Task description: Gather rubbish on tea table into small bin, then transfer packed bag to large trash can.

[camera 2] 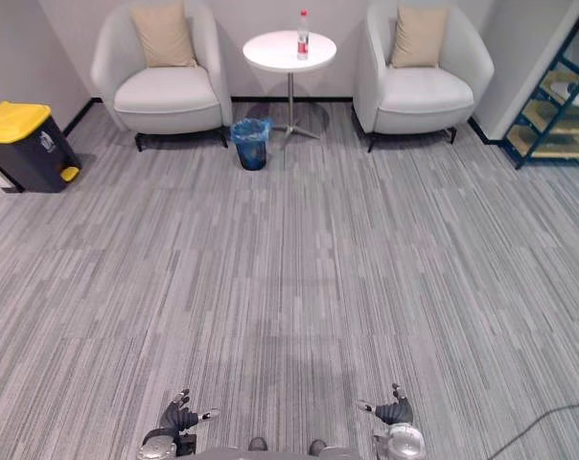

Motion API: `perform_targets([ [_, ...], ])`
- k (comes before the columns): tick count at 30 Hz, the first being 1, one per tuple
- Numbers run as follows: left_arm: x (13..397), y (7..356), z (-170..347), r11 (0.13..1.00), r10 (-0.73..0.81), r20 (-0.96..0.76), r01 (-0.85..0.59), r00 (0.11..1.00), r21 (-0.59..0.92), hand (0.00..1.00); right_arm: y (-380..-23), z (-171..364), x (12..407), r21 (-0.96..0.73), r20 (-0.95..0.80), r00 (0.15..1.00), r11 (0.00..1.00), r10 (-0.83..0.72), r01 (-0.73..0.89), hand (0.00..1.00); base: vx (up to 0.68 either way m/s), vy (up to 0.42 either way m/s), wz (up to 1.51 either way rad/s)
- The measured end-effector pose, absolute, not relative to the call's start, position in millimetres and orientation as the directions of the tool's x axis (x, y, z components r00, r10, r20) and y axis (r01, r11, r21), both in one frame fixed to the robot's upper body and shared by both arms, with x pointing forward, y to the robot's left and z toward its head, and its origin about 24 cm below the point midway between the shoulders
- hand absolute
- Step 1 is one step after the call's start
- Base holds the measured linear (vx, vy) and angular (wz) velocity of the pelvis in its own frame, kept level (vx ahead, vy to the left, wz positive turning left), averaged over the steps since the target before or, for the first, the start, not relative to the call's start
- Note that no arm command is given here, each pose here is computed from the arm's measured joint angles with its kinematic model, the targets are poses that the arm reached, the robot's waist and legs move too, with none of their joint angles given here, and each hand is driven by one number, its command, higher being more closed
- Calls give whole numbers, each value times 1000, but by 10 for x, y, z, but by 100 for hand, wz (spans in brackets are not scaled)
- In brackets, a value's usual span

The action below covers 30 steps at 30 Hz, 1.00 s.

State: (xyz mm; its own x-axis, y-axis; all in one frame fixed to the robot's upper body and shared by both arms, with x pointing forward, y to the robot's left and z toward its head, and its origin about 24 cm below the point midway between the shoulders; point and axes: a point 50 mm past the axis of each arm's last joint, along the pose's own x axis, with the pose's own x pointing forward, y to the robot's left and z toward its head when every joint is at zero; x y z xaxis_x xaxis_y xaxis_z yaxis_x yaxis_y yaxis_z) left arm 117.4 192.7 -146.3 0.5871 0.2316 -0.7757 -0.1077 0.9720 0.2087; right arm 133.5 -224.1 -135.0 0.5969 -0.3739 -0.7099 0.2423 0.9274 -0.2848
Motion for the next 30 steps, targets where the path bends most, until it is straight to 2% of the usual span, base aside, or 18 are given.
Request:
perform_targets([
  [5, 1191, 1986, -1437, 969, 239, -762, -100, 601, 225, 0, -2353, -1327, 1320, -314, -701, 593, 918, -397, 243, 0, 65, 92, -5],
  [7, 1280, 2119, -1362, 961, 263, -728, -101, 633, 259, 0, -2324, -1317, 1350, -306, -700, 598, 920, -391, 243, 0, 211, 42, 13],
  [10, 1377, 2141, -1295, 960, 264, -697, -114, 666, 255, 0, -2364, -1250, 1473, -312, -672, 626, 918, -396, 245, 0, 319, -24, 32],
  [14, 1504, 2060, -1259, 966, 245, -678, -119, 693, 228, 0, -2456, -1093, 1728, -331, -604, 687, 911, -404, 245, 0, 333, -80, 10],
  [20, 1605, 1978, -1211, 972, 225, -649, -122, 727, 200, 0, -2408, -974, 1836, -321, -545, 744, 916, -386, 240, 0, 467, -268, 11],
  [27, 1602, 1883, -1187, 978, 207, -637, -134, 742, 162, 0, -2424, -908, 1799, -315, -499, 767, 909, -404, 273, 0, 411, -176, 1],
  [30, 1639, 1878, -1166, 978, 206, -627, -135, 751, 160, 0, -2440, -931, 1759, -304, -512, 751, 906, -417, 295, 0, 292, 17, -11],
])
